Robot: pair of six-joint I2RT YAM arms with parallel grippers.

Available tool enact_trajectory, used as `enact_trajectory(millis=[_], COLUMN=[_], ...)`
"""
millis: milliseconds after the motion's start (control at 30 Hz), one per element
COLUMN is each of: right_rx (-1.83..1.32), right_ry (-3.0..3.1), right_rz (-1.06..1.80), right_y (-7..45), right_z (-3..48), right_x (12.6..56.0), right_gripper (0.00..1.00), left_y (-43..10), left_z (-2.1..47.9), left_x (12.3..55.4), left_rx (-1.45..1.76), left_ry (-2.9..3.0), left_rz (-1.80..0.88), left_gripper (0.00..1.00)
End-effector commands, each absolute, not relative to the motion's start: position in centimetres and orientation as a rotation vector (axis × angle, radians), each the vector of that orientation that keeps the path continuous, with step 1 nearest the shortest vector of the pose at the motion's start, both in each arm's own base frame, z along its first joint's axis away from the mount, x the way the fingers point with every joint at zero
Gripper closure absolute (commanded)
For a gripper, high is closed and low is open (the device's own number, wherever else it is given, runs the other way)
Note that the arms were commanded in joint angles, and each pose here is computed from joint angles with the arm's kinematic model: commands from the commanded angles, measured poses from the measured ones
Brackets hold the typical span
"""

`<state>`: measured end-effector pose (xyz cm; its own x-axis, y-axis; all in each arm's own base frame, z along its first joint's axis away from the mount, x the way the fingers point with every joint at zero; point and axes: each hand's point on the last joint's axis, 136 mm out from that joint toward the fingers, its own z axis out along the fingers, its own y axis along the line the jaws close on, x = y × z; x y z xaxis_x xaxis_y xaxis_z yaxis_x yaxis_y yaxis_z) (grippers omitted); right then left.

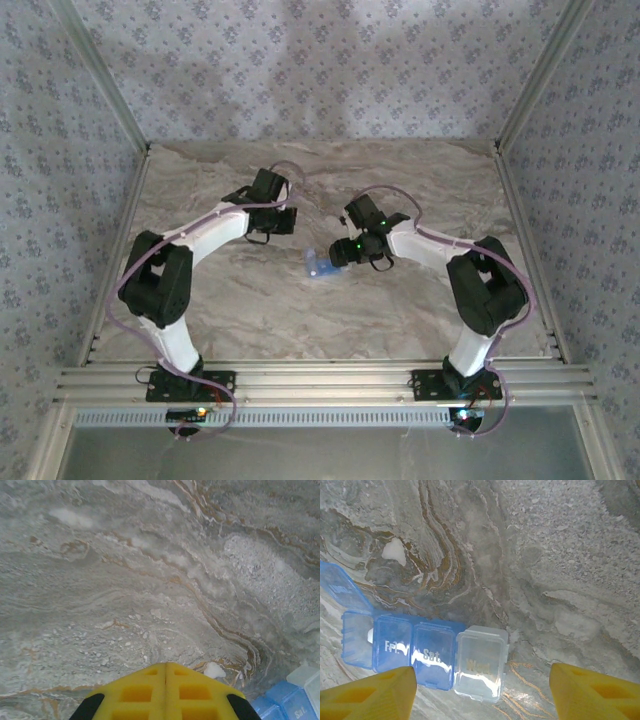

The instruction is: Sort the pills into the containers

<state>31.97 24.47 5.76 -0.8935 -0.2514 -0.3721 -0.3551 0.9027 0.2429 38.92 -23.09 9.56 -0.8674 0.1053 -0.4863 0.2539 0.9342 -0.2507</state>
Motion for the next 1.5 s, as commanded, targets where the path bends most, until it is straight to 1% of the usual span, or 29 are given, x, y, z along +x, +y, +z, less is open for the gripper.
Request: enact_trajectory(millis=[0,367,800,1200,1467], right_rx=[-0.475,-0.476,-0.465,-0.441,-0.419], right_ry=[2.754,2.787,2.801,2.802,2.82], right_rz=[0.396,0.379,0.376,0.386,0.38], right_y=[24.4,24.2,24.0,24.2,24.2], right_z=[5.2,3.8,3.4,3.5,3.2], right_x=[32.1,31.9,31.6,31.8,31.8], right_gripper=[0.28,0.29,0.31,0.32,0.32], left_y=[-24.6,-25.6,-26.4,-27.2,-27.7], left_z=[9.8,8.1,6.0,5.7,6.7], left_x=[38.8,38.0,37.5,35.6,34.3], left_rx=[0.297,0.335,0.357,0.412,0.439], left_ry=[2.624,2.668,2.722,2.746,2.733], left_rz=[-0.491,-0.496,-0.501,-0.544,-0.59], left_gripper=[1.0,1.0,1.0,1.0,1.0])
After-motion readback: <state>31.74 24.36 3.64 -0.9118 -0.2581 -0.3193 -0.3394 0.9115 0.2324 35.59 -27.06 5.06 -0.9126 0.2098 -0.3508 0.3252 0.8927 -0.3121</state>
